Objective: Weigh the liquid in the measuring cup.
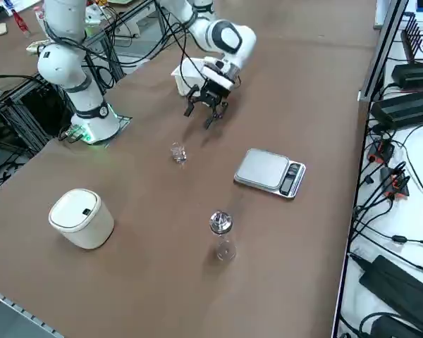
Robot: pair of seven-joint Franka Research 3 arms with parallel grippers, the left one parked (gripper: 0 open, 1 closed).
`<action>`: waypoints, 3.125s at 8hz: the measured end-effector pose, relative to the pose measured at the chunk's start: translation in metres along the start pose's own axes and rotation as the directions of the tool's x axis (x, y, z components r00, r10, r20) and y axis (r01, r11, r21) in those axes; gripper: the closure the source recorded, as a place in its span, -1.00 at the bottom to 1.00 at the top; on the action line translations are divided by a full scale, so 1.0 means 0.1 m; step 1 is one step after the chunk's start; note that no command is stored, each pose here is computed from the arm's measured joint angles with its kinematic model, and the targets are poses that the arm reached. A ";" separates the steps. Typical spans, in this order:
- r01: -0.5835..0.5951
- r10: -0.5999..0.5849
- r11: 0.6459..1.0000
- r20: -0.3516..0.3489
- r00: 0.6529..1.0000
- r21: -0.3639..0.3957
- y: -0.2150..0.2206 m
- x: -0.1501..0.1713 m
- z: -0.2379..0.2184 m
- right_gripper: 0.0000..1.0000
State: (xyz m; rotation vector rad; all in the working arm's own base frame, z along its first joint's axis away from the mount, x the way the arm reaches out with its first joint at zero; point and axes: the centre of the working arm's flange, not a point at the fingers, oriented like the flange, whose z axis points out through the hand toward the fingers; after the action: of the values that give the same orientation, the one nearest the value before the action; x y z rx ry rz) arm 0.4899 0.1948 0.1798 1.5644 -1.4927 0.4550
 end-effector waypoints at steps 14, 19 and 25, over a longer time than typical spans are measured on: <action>-0.355 0.326 0.935 -0.340 0.882 -0.024 -0.40 -0.46 1.20 -0.96; -0.358 0.322 0.933 -0.373 0.870 -0.031 -0.40 -0.44 1.26 -0.82; -0.370 0.339 0.929 -0.381 0.860 -0.009 -0.48 -0.37 1.13 -0.22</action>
State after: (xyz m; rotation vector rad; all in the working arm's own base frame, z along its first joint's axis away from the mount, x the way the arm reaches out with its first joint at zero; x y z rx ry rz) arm 0.4916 0.1207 0.0749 1.0584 -1.4746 0.8442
